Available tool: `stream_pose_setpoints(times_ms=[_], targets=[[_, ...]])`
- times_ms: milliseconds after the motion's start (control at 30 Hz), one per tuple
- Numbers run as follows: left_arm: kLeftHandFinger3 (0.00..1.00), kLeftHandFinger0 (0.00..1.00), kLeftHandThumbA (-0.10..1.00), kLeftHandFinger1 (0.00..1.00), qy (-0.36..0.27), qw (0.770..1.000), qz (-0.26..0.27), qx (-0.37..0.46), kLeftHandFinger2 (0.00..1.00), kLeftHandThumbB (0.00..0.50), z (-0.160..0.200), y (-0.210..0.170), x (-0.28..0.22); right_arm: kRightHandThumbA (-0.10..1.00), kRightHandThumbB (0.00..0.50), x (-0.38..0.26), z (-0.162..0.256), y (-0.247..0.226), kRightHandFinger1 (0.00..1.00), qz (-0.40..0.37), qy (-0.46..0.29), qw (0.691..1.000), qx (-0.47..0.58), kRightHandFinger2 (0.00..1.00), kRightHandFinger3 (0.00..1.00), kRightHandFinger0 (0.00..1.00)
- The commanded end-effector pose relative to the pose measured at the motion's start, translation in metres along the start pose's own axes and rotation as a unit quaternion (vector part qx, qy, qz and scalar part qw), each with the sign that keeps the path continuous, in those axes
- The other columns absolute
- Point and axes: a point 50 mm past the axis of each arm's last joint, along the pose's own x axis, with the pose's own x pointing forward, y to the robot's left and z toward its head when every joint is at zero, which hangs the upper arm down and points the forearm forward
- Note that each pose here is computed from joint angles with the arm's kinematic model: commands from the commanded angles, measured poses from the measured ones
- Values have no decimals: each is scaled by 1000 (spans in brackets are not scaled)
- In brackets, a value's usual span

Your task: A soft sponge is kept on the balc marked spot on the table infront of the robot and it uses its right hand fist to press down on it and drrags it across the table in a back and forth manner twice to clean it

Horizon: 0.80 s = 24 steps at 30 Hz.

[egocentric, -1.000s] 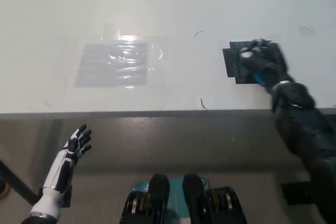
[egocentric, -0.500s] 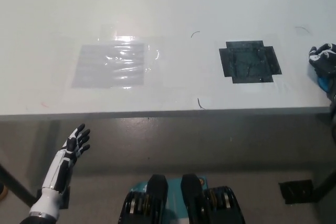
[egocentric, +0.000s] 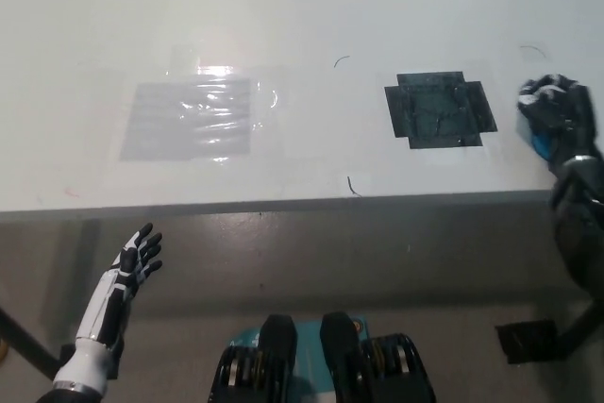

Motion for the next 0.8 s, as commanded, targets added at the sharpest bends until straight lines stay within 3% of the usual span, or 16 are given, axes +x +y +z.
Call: stream_pose_setpoints(times_ms=[0, 33, 167, 233, 300, 367, 467, 633, 733, 767], targets=[[1000, 1000, 1000, 1000, -26, 1000, 0, 1, 1000, 500, 10, 4, 5, 255, 0, 1, 10, 58, 0, 54, 2, 998, 22, 198, 77, 0], [1000, 1000, 1000, 1000, -27, 1000, 1, 2, 1000, 500, 11, 4, 4, 219, 0, 0, 9, 65, 0, 68, -1, 997, 38, 196, 75, 0], [1000, 1000, 1000, 1000, -30, 1000, 0, 5, 1000, 500, 11, 4, 5, 293, 0, -3, 12, 95, 0, 95, -4, 994, 47, 133, 0, 0], [1000, 1000, 1000, 1000, -31, 1000, -1, 5, 1000, 500, 11, 4, 5, 271, 0, -6, 13, 107, 0, 106, -8, 993, 59, 136, 0, 0], [1000, 1000, 1000, 1000, -31, 1000, -2, 2, 1000, 500, 12, 3, 6, 264, 0, -8, 13, 117, 0, 114, -16, 992, 51, 165, 0, 0], [1000, 1000, 1000, 1000, -30, 1000, -1, 2, 1000, 500, 12, 3, 6, 327, 0, -10, 14, 126, 0, 121, -18, 992, 44, 197, 16, 0], [1000, 1000, 1000, 1000, -31, 1000, 0, 2, 1000, 500, 13, 3, 6, 258, 0, -11, 14, 132, 0, 131, -17, 989, 66, 236, 58, 0], [1000, 1000, 1000, 1000, -30, 1000, 2, 5, 1000, 500, 13, 5, 6, 260, 0, -10, 14, 128, 0, 125, -15, 990, 58, 247, 64, 0], [1000, 1000, 1000, 1000, -31, 1000, -1, 5, 1000, 500, 14, 5, 7, 328, 0, -9, 12, 118, 0, 107, -17, 994, 20, 246, 84, 0], [1000, 1000, 1000, 1000, -31, 999, -1, 7, 1000, 500, 14, 5, 7, 405, 0, -8, 10, 113, 0, 95, -17, 995, 19, 191, 41, 0]])
